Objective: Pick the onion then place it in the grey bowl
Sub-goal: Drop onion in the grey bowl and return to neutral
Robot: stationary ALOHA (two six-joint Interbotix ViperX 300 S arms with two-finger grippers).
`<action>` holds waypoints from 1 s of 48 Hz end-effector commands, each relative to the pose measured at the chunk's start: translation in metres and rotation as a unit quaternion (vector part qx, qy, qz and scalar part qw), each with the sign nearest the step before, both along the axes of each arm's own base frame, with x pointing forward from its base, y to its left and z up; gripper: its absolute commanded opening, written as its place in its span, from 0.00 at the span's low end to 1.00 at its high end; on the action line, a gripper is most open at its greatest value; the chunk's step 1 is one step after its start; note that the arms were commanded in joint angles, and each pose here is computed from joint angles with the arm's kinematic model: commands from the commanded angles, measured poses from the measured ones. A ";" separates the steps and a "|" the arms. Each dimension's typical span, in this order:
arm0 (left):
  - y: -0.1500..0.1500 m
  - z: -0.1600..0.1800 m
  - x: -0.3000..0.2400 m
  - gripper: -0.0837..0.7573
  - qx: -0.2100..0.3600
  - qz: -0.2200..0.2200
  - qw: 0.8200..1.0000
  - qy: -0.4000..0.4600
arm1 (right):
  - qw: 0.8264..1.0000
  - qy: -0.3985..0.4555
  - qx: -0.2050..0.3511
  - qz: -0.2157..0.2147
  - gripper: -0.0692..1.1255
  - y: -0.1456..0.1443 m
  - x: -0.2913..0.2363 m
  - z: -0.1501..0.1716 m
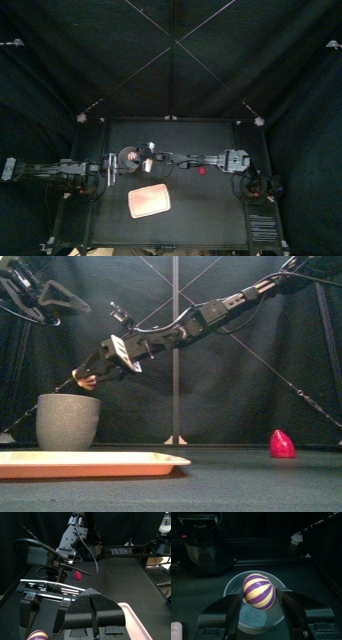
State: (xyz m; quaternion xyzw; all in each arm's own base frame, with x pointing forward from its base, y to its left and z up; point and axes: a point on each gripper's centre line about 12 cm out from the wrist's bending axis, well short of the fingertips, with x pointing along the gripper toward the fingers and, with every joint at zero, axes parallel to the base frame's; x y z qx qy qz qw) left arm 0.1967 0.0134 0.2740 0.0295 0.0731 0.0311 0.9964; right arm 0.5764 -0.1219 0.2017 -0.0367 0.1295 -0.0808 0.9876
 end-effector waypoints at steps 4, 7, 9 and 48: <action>0.000 0.006 0.001 0.15 0.006 0.000 1.000 -0.010 | 1.000 -0.024 0.008 -0.015 0.84 -0.011 0.005 0.024; 0.000 0.007 0.001 0.15 0.006 0.000 1.000 -0.011 | 0.999 -0.024 0.013 -0.018 0.87 -0.013 0.005 0.023; 0.000 0.007 0.001 0.15 0.006 0.000 1.000 -0.011 | 0.999 -0.024 0.015 -0.018 0.89 -0.012 0.005 0.023; 0.000 0.002 0.001 0.15 0.005 0.000 1.000 -0.005 | 0.998 0.026 0.055 0.033 0.89 0.076 -0.089 0.033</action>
